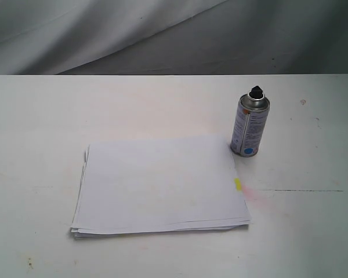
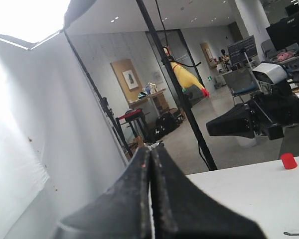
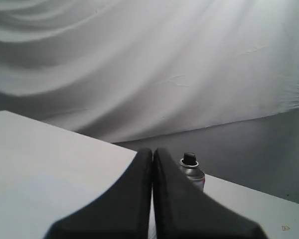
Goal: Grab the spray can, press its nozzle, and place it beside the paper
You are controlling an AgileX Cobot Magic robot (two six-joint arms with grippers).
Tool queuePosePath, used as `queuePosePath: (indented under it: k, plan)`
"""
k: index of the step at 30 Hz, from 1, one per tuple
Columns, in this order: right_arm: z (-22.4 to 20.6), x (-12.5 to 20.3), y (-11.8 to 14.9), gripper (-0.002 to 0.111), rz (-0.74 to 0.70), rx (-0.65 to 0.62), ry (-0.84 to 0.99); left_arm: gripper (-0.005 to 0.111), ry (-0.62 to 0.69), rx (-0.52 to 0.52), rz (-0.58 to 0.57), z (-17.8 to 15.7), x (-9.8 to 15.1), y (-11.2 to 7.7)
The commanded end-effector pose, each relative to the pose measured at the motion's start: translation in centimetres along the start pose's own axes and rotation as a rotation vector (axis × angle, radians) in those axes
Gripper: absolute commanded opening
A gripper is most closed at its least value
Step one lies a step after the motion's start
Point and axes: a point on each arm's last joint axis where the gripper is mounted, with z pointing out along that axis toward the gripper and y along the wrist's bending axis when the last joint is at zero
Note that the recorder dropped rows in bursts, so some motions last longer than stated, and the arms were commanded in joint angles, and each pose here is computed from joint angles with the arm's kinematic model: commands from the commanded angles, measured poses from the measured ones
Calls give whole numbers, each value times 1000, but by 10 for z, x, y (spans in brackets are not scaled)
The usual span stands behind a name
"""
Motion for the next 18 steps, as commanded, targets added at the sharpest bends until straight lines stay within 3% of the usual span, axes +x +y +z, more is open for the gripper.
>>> queuePosePath:
  k: [1, 10, 18]
  plan:
    - [0, 4, 2, 0, -99, -18, 33, 0, 10, -12, -5, 0, 3, 1]
    - [-1, 10, 4, 0, -134, -44, 93, 0, 55, 1, 8, -1, 9, -1]
    - [-1, 10, 4, 0, -134, -44, 93, 0, 86, -82, 1, -1, 11, 6]
